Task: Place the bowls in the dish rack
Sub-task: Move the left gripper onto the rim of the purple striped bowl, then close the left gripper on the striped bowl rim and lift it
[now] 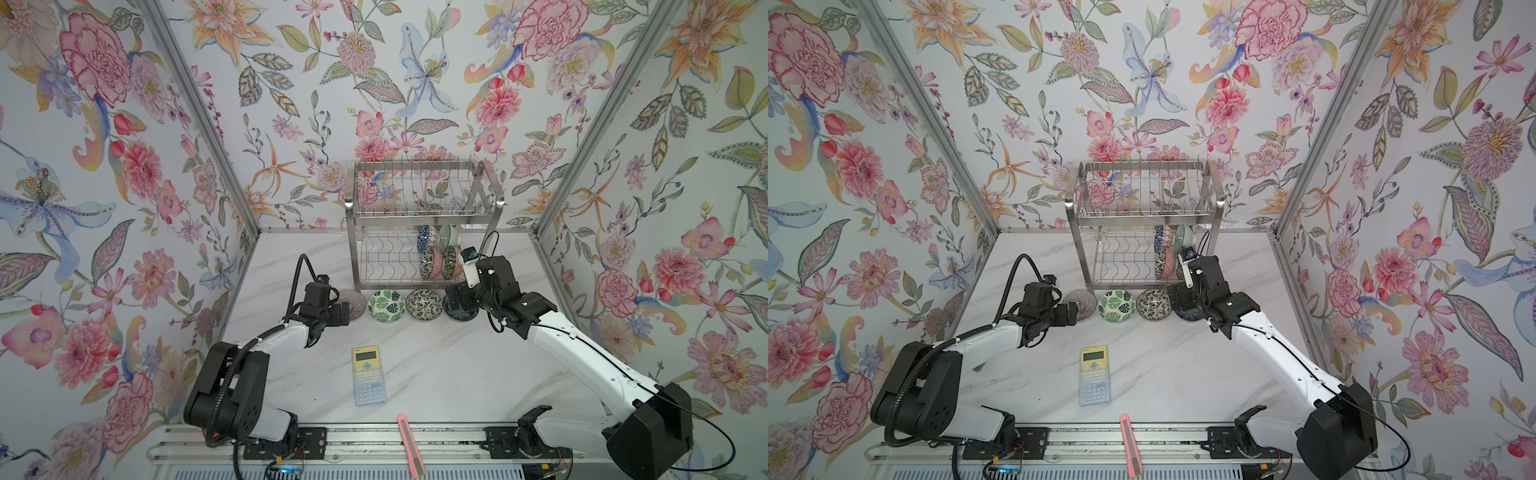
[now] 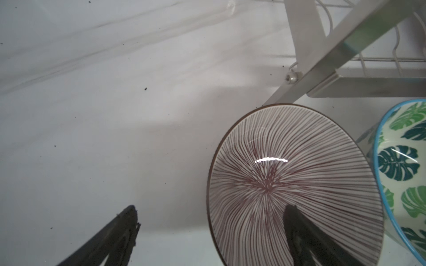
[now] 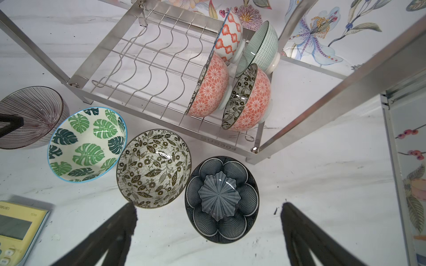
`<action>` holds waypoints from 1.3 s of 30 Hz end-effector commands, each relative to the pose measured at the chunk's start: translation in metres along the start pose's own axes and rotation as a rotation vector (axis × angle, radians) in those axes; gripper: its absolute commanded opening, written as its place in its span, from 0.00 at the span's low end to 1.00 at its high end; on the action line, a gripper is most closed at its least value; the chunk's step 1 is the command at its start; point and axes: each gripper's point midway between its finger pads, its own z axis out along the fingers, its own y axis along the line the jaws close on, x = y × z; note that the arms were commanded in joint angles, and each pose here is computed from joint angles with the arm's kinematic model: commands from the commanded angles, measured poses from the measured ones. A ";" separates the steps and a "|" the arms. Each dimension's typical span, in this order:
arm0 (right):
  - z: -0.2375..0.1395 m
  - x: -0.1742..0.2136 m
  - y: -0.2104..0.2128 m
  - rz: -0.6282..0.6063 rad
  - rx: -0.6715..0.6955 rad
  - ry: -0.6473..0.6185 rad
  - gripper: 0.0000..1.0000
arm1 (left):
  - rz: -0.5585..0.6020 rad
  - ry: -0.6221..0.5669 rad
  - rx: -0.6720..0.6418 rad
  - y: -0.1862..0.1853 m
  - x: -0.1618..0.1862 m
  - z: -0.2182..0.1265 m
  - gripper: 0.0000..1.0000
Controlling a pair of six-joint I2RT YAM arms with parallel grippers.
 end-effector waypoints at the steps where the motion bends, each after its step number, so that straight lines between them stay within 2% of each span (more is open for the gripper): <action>1: -0.003 0.000 -0.001 0.020 -0.008 -0.010 0.99 | -0.029 -0.013 0.030 -0.001 -0.002 0.008 0.92; 2: -0.003 0.000 -0.001 0.021 -0.006 -0.011 0.99 | -0.026 -0.011 0.037 -0.002 -0.002 0.010 0.85; 12: -0.002 0.001 -0.001 0.019 -0.008 -0.007 0.99 | -0.038 -0.010 0.034 0.003 -0.003 0.016 0.42; 18: -0.001 0.001 -0.003 0.020 -0.003 -0.005 0.99 | -0.038 -0.013 0.030 0.005 -0.005 0.015 0.20; 21: -0.003 0.001 -0.003 0.020 -0.003 -0.009 0.99 | -0.033 -0.024 0.030 0.006 -0.008 0.011 0.00; 29: -0.003 0.002 -0.002 0.018 -0.003 -0.006 0.99 | -0.021 -0.082 0.015 0.010 -0.019 -0.008 0.00; 35: -0.006 -0.002 -0.001 0.022 -0.014 -0.017 0.99 | -0.006 -0.213 0.005 0.009 -0.050 -0.048 0.00; 39: -0.007 -0.008 0.006 0.049 -0.049 -0.028 0.99 | 0.041 -0.326 0.020 -0.010 -0.073 -0.083 0.00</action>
